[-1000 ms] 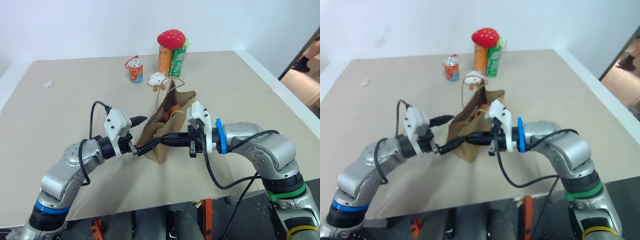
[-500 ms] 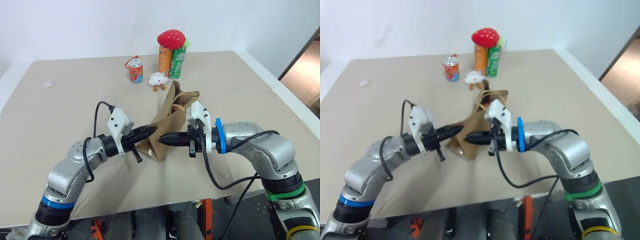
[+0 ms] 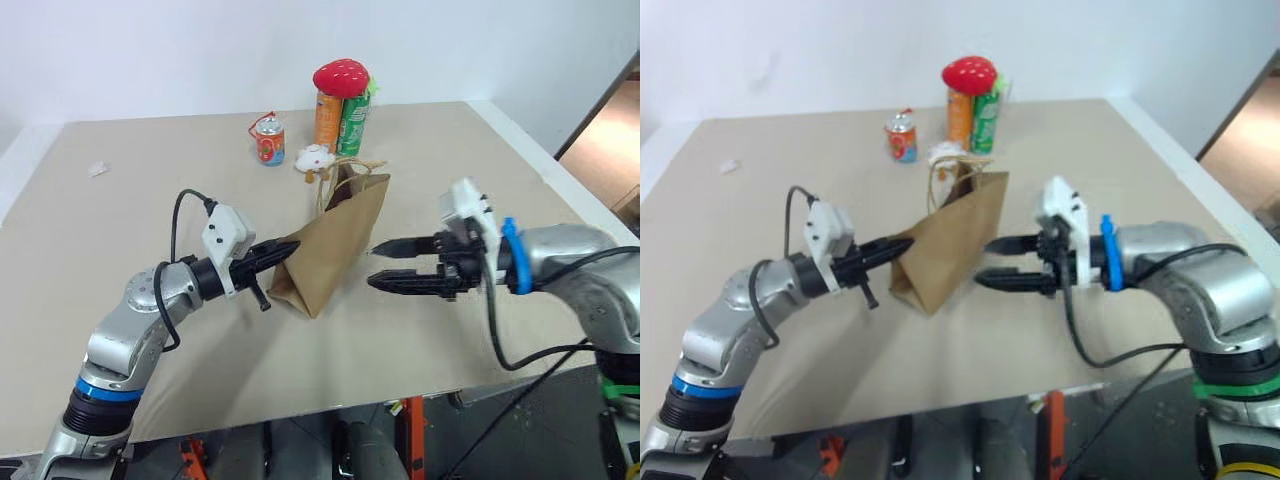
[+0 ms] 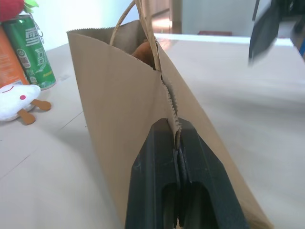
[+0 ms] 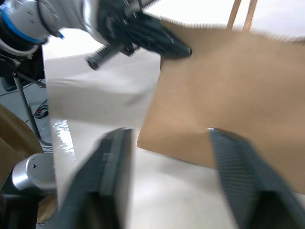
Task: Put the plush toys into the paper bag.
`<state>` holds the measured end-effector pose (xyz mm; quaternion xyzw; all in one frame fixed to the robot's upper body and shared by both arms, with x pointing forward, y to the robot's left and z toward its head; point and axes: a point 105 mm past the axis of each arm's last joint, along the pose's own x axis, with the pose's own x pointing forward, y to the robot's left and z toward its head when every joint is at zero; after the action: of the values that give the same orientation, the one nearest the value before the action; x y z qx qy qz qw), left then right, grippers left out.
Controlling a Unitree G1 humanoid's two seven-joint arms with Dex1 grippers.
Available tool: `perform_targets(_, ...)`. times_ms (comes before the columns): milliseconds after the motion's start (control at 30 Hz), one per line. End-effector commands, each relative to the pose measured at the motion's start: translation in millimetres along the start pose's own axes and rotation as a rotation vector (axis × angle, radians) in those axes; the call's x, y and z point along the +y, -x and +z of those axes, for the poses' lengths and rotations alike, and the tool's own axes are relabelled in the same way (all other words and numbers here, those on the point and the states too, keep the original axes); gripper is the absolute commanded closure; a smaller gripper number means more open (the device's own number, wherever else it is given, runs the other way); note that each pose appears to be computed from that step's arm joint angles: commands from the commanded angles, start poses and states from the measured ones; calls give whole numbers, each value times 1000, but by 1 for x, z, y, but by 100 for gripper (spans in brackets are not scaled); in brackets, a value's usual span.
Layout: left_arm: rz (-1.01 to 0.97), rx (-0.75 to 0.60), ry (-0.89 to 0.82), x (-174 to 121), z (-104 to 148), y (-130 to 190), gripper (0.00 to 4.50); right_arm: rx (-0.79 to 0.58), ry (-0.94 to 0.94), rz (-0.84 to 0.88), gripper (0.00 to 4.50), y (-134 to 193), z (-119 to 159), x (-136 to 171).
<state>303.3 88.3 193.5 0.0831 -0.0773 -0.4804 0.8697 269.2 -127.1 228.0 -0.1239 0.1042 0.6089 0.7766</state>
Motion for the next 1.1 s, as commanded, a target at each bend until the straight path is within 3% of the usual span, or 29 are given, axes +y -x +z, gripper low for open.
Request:
perform_targets(33,-57,-88,-49,-1,22,2,450,-48,82,-73,5,23,15,-15)
perform_targets(233,-315,-70,-149,-18,31,19,450,-106,192,-98,5,41,30,-28)
perform_targets(600,-594,68,-280,-2,27,53,450,-45,251,-101,5,80,46,-35)
perform_targets(867,-671,-6,-346,-10,42,45,450,-70,219,-54,5,69,44,-25)
perform_targets(1100,-693,45,-369,-10,23,47,450,-77,208,-28,5,58,38,-22)
